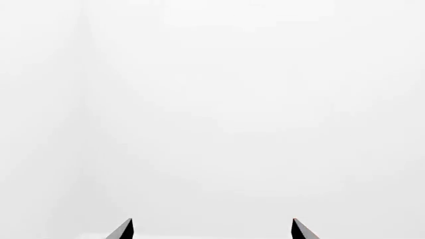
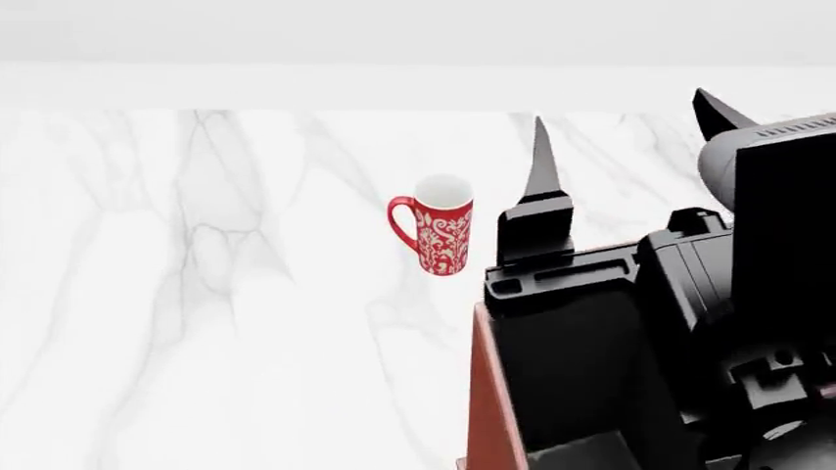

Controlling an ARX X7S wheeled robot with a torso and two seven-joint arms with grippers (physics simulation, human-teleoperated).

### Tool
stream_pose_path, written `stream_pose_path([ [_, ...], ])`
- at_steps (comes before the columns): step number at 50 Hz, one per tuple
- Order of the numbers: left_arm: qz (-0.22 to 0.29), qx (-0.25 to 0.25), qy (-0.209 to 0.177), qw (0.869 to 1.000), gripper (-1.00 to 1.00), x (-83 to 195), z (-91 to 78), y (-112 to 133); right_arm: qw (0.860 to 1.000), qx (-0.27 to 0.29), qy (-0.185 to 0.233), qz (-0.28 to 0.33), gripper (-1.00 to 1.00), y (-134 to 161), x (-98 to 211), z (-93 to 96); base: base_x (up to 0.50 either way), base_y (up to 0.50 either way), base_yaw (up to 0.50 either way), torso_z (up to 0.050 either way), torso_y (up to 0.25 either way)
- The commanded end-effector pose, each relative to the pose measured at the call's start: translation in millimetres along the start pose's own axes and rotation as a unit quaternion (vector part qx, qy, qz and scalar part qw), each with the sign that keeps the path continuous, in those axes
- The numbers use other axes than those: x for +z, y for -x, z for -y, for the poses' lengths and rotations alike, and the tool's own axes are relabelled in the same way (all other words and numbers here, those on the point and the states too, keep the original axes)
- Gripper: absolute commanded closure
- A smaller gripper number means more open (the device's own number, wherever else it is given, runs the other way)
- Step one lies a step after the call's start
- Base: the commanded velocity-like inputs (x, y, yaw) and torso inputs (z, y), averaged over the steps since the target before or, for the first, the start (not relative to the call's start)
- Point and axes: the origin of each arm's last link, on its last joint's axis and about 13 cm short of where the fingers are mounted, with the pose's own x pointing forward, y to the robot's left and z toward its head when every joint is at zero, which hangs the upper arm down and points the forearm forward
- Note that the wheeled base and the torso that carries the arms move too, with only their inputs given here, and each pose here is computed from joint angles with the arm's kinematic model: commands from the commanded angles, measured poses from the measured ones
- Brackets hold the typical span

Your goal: Pick up the book and place it in the left compartment of the caddy.

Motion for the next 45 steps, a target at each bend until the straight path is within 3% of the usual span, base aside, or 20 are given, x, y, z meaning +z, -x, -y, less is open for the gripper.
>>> stream_pose_path([
  [1, 0.007, 0.011, 0.002, 1.000, -1.00, 4.3, -5.7, 0.8, 0.998, 0.062, 0.017, -0.008, -1.00, -16.9, 23.5, -0.2, 0.00, 0.00, 0.00, 0.000, 0.000],
  [6, 0.008, 0.012, 0.001, 1.000, -1.00, 5.1, -6.7, 1.3, 0.997, 0.075, 0.032, -0.007, -1.00, -20.7, 26.9, -3.9, 0.00, 0.00, 0.00, 0.000, 0.000],
  [9, 0.009, 0.012, 0.001, 1.000, -1.00, 5.1, -7.2, 1.4, 0.990, 0.125, 0.054, -0.025, -1.00, -20.1, 30.3, -8.0, 0.00, 0.00, 0.00, 0.000, 0.000],
  [24, 0.010, 0.019, -0.003, 1.000, -1.00, 5.3, -11.7, 0.9, 0.970, 0.223, 0.094, -0.031, -1.00, -24.2, 53.5, -23.0, 0.00, 0.00, 0.00, 0.000, 0.000],
  [25, 0.009, 0.021, -0.004, 1.000, -1.00, 4.6, -12.3, 0.2, 0.963, 0.236, 0.125, -0.029, -1.00, -24.3, 54.5, -25.3, 0.00, 0.00, 0.00, 0.000, 0.000],
  [35, 0.008, 0.021, -0.009, 1.000, -1.00, 4.3, -14.8, 0.0, 0.939, 0.307, 0.144, -0.066, -1.00, -29.5, 61.4, -35.7, 0.00, 0.00, 0.00, 0.000, 0.000],
  [45, 0.010, 0.027, -0.022, 0.999, -1.00, 4.6, -21.0, -0.1, 0.900, 0.367, 0.226, -0.069, -1.00, -30.1, 67.5, -47.5, 0.00, 0.00, 0.00, 0.000, 0.000],
])
